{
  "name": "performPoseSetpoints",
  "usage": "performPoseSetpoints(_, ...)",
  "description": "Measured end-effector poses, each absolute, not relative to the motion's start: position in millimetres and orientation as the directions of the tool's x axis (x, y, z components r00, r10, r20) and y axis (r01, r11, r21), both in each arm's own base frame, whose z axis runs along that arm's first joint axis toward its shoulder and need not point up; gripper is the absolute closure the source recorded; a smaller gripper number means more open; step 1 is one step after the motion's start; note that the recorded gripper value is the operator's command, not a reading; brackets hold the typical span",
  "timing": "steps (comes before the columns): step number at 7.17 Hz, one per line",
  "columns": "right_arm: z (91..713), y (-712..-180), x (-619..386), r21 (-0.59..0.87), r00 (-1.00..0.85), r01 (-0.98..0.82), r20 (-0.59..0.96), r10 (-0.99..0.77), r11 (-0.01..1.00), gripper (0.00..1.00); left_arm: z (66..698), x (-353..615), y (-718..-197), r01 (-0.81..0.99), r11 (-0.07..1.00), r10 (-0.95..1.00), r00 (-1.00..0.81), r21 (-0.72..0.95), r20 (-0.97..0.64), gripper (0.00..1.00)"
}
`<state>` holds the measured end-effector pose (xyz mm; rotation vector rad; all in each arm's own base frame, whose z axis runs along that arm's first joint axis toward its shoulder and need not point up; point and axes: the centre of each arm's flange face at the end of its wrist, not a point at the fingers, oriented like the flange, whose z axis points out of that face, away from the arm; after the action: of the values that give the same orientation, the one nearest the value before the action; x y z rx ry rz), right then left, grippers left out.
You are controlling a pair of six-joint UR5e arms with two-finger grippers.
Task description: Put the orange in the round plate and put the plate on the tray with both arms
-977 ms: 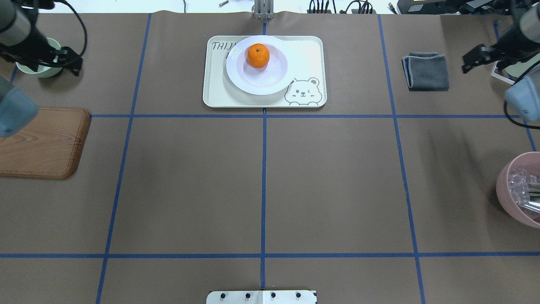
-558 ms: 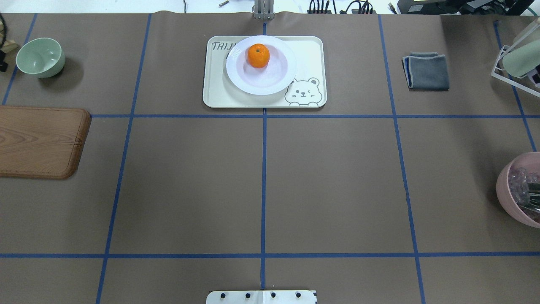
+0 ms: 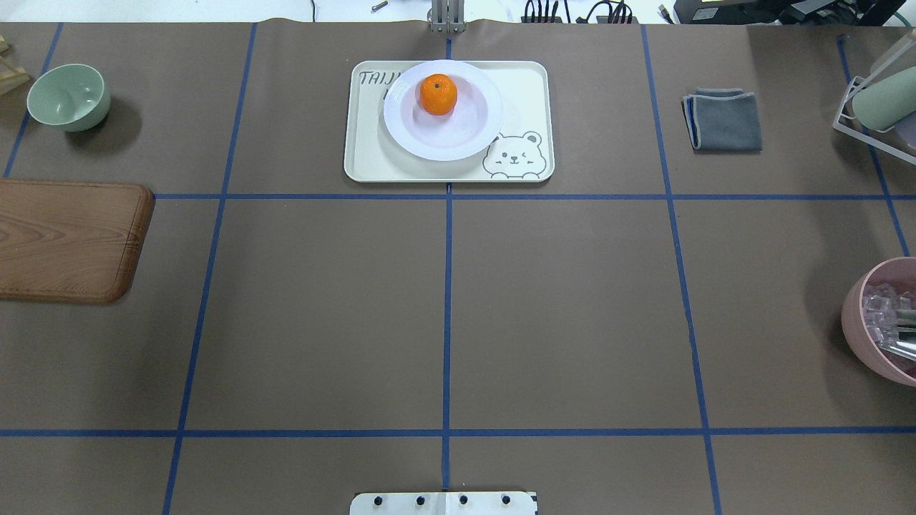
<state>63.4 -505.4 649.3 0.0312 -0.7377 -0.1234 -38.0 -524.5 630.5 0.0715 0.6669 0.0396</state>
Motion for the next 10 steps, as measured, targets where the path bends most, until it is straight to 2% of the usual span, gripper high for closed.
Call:
performPoseSetpoints(2,659,-490,76,0.034,0.718,0.074,0.691,-0.077,0.997,0.0,644,-46,-515,0.004,0.998,0.035,0.759,0.058,-0.65,0.01)
performPoseSetpoints(5,647,-506,73,0.056,0.745,0.085,0.66,-0.101,0.995,0.0,644,-52,-509,0.019,0.998,0.022,0.727,0.051,-0.687,0.01)
performPoseSetpoints(10,642,-501,75,0.063,0.748,0.078,0.656,-0.1,0.995,0.0,646,-52,-508,0.022,0.999,0.017,0.728,0.048,-0.686,0.01)
